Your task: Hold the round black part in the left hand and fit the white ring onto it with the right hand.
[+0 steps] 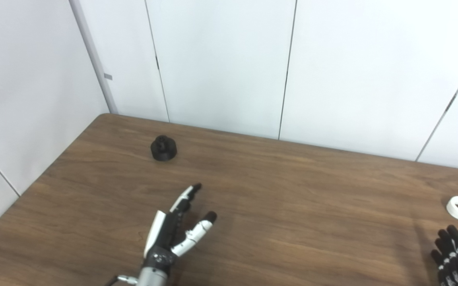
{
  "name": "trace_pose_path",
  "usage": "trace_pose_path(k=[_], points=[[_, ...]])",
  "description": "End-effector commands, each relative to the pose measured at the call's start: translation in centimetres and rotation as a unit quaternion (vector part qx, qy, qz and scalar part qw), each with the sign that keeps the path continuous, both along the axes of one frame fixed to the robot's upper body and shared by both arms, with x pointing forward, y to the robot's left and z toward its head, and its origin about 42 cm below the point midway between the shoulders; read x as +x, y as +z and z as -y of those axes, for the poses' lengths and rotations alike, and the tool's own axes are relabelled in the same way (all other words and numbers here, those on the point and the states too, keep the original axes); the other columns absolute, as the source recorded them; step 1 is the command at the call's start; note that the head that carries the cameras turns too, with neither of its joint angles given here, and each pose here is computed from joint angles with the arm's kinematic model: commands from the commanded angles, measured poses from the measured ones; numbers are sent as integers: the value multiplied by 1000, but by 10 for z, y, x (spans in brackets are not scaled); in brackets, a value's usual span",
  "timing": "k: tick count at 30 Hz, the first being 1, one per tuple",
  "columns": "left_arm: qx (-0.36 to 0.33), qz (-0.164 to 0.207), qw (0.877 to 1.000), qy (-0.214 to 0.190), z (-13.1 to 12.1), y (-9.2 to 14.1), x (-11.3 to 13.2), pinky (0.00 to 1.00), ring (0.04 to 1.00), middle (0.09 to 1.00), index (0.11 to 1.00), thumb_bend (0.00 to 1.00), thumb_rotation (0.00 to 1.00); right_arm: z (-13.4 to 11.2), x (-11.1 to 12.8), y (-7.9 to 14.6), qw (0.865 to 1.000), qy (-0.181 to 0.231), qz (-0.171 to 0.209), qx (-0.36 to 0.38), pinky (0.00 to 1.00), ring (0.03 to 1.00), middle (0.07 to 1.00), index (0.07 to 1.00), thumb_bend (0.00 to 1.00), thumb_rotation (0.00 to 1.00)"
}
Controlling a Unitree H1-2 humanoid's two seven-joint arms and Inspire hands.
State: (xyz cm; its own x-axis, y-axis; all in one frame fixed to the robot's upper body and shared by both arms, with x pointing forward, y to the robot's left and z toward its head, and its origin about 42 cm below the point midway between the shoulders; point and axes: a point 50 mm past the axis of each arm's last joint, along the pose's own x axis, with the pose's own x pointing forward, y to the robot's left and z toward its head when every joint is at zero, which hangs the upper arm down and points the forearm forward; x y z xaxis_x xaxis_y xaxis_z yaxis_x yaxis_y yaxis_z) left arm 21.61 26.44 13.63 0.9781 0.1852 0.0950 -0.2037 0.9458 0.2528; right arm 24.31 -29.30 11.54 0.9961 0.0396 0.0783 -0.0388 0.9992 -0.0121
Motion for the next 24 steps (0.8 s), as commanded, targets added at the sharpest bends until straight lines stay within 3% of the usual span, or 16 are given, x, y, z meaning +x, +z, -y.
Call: trace_pose_path(k=[1, 8, 16, 24], points=[[18, 30, 999, 9, -3, 22, 9, 996, 993, 971, 933, 779, 495, 1, -6, -11, 1000, -7, -15, 4, 1000, 1000, 977, 991, 571, 1000], [130, 25, 991, 37, -34, 58, 38, 1000, 1000, 1000, 947, 926, 396, 0, -5, -9, 1000, -8, -9, -1, 1000, 1000, 969, 989, 496, 971], [255, 13, 962, 93, -75, 78, 68, 1000, 1000, 997, 926, 973, 413, 2, -6, -7, 1000, -8, -10, -17, 1000, 997, 972, 994, 551, 892], [310, -8, 940, 143, -105, 86, 102, 1000, 1000, 983, 903, 978, 406, 3, -9, -9, 1000, -8, -9, -22, 1000, 986, 965, 992, 565, 883]])
